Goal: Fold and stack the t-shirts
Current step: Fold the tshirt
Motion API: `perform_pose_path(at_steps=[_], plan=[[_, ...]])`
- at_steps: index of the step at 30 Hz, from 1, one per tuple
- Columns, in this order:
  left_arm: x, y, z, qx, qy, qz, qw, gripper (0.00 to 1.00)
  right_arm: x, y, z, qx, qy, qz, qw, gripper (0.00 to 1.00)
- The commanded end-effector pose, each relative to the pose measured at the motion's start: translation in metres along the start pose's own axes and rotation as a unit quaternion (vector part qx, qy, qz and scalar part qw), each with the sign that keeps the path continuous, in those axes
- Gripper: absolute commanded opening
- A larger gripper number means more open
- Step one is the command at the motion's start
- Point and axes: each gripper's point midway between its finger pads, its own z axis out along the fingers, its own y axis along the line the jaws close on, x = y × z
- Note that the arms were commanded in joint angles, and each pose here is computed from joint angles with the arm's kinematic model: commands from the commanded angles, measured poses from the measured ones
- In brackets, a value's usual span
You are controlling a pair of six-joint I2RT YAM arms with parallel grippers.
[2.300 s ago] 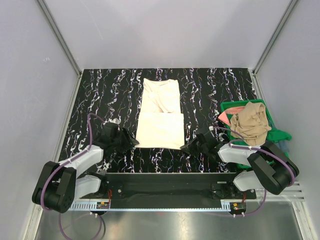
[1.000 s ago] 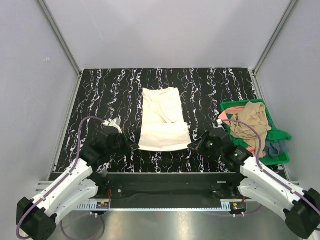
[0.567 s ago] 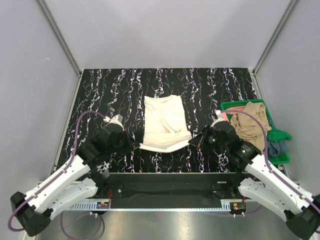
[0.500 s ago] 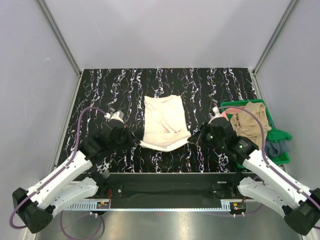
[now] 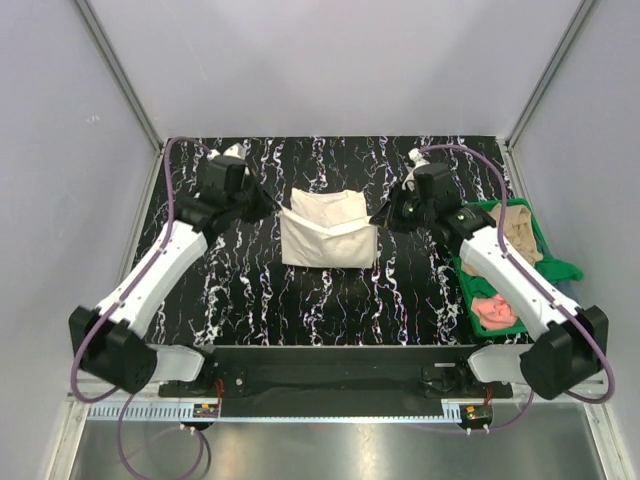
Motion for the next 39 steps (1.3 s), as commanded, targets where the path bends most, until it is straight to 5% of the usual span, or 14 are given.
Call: perform_pose_path(at_steps=[1,14,31,34,36,39], plan=[[-0.039,-0.032,0.014,0.056,-0.021,0.028,0.998,0.0,-0.037,0.009,0.009,-0.072,-0.01,-0.012,0.997,0.0],[-0.103,-0.02,0.134,0.052,-0.012,0.009,0.999,0.0,-0.095,-0.006,0.097,-0.141,0.034,0.004,0.989,0.02],[-0.173,0.043,0.28,0.092,-0.046,-0.026,0.994,0.0,-0.135,-0.105,0.224,-0.136,0.056,0.084,0.986,0.06],[-0.192,0.045,0.29,0.118,-0.081,-0.032,0.989,0.02,-0.143,-0.108,0.244,-0.158,0.056,0.087,0.982,0.16],[-0.198,0.052,0.3,0.12,-0.093,-0.037,0.988,0.12,-0.148,-0.113,0.257,-0.167,0.053,0.088,0.981,0.21],[-0.206,0.052,0.306,0.14,-0.104,-0.022,0.984,0.08,-0.158,-0.116,0.266,-0.168,0.043,0.083,0.981,0.48]])
